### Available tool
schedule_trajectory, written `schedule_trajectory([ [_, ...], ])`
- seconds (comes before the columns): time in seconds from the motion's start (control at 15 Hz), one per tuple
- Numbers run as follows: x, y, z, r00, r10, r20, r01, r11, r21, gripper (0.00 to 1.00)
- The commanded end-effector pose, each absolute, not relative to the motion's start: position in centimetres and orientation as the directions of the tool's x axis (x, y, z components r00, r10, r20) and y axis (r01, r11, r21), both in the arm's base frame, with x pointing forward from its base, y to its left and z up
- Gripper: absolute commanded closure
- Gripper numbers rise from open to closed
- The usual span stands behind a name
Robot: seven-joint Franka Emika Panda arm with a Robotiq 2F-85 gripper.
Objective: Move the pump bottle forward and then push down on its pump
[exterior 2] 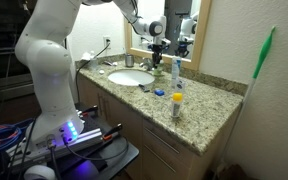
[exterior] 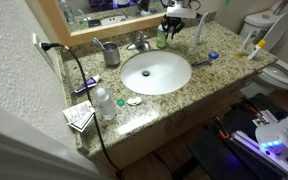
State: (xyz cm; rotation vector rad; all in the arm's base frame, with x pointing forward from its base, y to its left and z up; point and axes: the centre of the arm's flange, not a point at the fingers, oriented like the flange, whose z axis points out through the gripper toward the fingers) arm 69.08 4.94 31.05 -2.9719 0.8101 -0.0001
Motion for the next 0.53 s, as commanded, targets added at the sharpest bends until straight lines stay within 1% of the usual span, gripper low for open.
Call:
schedule_trajectory([
  [0.0,67.4,5.6,35.1,0.902,-0.431,-0.015,-0.430,-0.896,-0.106,0.38],
  [0.2,65.4,5.8,39.2,0.937,-0.348,0.028,-0.342,-0.932,-0.122,0.16],
  [0.33,64.3,5.6,41.8,0.948,-0.311,0.067,-0.301,-0.945,-0.132,0.03],
  [0.47,64.1,5.8,44.0,0.930,-0.324,0.171,-0.301,-0.942,-0.150,0.00],
])
